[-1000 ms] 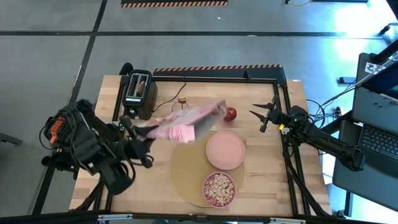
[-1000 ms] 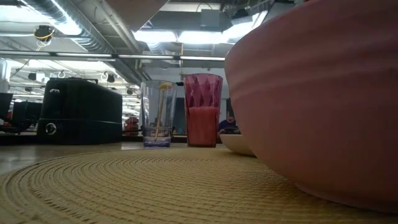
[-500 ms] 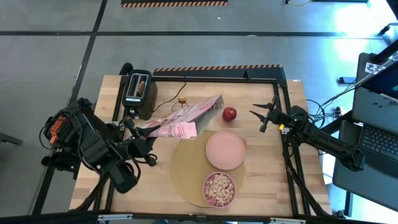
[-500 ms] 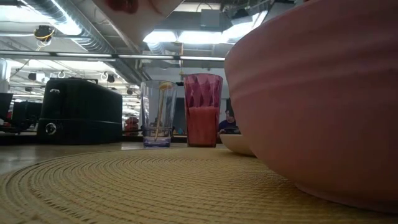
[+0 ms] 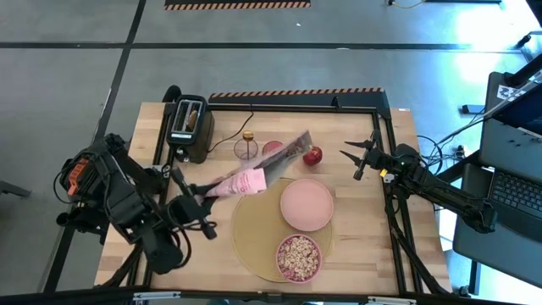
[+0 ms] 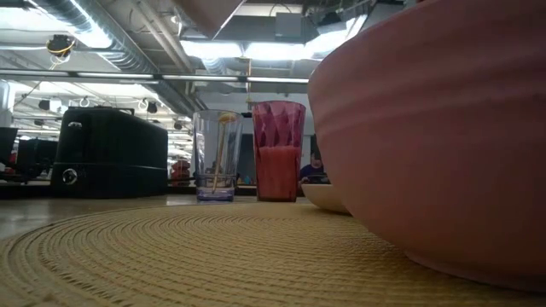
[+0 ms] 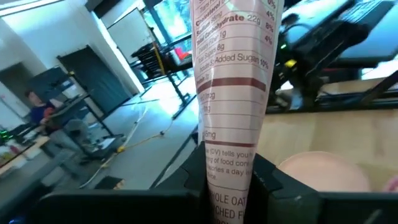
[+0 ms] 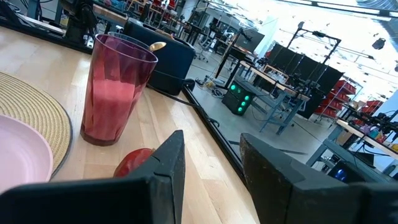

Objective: Arrange a breakfast setting
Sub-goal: Pour the cereal from the pink cereal box into the pink bowl

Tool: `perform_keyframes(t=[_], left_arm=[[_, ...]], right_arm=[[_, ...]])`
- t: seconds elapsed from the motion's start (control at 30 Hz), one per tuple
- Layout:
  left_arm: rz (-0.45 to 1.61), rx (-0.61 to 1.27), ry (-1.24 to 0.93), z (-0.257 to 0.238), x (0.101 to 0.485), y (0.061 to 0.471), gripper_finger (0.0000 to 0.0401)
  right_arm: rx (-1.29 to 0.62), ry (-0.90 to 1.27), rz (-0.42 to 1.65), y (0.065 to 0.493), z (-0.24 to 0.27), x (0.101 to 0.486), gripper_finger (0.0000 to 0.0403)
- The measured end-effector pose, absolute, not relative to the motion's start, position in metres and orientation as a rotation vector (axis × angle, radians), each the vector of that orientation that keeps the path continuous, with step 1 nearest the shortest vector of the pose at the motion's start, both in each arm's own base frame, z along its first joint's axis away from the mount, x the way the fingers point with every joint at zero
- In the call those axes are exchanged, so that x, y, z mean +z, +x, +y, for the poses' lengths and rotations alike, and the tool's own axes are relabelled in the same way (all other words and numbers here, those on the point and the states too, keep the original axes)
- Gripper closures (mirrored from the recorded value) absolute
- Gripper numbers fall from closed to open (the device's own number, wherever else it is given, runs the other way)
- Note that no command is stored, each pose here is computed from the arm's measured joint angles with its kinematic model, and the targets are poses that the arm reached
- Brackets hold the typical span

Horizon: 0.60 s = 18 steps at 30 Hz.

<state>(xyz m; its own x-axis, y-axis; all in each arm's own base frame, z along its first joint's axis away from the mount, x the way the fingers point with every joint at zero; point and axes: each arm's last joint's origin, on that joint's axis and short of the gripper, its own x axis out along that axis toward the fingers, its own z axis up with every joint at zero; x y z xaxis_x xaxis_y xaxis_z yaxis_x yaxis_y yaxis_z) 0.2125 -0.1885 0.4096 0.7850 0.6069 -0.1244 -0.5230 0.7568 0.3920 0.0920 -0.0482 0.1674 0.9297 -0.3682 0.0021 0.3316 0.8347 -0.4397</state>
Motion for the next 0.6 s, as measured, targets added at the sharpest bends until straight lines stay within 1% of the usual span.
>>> perform_keyframes(t=[0.17,0.3,0.47,0.6], left_arm=[[0.262,0.481,0.392,-0.202,0.427,0.229,0.0352],[0.198,0.314,0.409,-0.196,0.452,0.244,0.0353],[0.156,0.259,0.473,-0.156,0.474,0.252,0.0360],[0.092,0.154,0.438,-0.116,0.486,0.266,0.0370]], right_arm=[[-0.372,-0.457,0.081,0.092,-0.048,0.168,0.0276],[-0.375,-0.460,0.073,0.092,-0.048,0.169,0.0276],[-0.372,-0.461,0.069,0.092,-0.048,0.169,0.0276],[-0.372,-0.462,0.068,0.092,-0.048,0.169,0.0276]])
